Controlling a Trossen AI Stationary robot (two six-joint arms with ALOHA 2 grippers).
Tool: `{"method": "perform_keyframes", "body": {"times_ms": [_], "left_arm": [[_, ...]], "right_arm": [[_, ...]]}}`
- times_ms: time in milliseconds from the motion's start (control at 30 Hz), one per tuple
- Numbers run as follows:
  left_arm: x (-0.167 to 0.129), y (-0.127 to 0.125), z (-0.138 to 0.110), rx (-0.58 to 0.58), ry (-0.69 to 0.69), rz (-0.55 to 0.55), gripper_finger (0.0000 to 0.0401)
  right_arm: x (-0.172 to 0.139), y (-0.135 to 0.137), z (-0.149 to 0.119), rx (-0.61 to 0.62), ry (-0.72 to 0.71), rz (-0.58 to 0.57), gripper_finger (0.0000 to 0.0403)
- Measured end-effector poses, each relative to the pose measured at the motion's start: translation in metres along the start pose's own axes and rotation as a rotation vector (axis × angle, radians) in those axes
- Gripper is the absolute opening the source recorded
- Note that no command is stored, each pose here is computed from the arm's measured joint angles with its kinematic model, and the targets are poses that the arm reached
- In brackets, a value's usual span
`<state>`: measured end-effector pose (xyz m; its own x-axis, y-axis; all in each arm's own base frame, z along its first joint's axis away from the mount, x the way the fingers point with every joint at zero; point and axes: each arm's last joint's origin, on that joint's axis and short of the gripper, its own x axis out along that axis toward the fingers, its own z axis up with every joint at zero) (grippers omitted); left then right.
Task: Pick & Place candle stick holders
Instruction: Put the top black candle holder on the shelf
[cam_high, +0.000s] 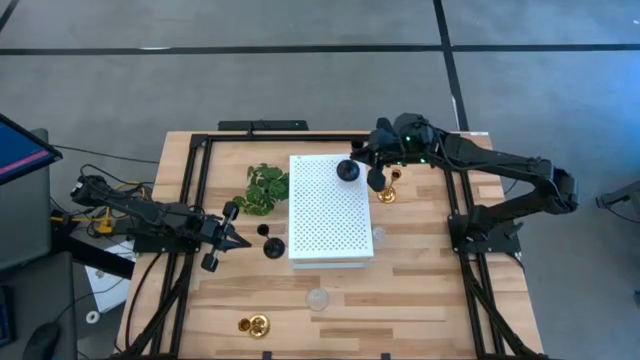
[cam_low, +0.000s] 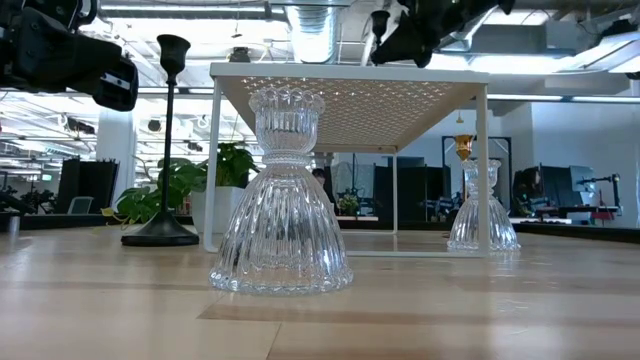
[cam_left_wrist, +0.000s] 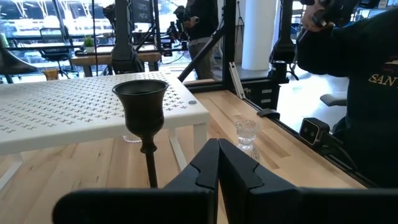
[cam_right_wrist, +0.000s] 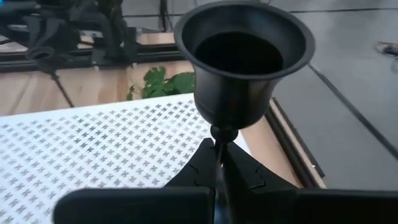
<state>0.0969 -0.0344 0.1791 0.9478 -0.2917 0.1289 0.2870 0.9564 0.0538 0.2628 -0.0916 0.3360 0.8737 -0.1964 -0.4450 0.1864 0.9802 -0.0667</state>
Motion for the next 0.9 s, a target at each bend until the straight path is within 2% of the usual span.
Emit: {"method": "perform_keyframes", "body": {"times_ms": [100, 433, 633, 900], "left_arm": [[0.001, 0.0, -0.001, 0.001, 0.01, 0.0, 0.0006], [0.006, -0.001, -0.009, 0.006, 0.099, -0.006, 0.0006], [0.008, -0.001, -0.01, 0.006, 0.103, -0.006, 0.0006], [0.008, -0.001, -0.009, 0.005, 0.091, -0.006, 0.0006]], "right_arm": [[-0.001, -0.001, 0.001, 0.003, -0.016, 0.038, 0.0], [-0.001, 0.0, 0.001, 0.003, -0.018, 0.072, 0.0], [0.0, 0.0, 0.001, 0.002, -0.025, 0.076, 0.0], [0.034, -0.011, -0.01, 0.022, 0.03, 0.048, 0.0]]}}
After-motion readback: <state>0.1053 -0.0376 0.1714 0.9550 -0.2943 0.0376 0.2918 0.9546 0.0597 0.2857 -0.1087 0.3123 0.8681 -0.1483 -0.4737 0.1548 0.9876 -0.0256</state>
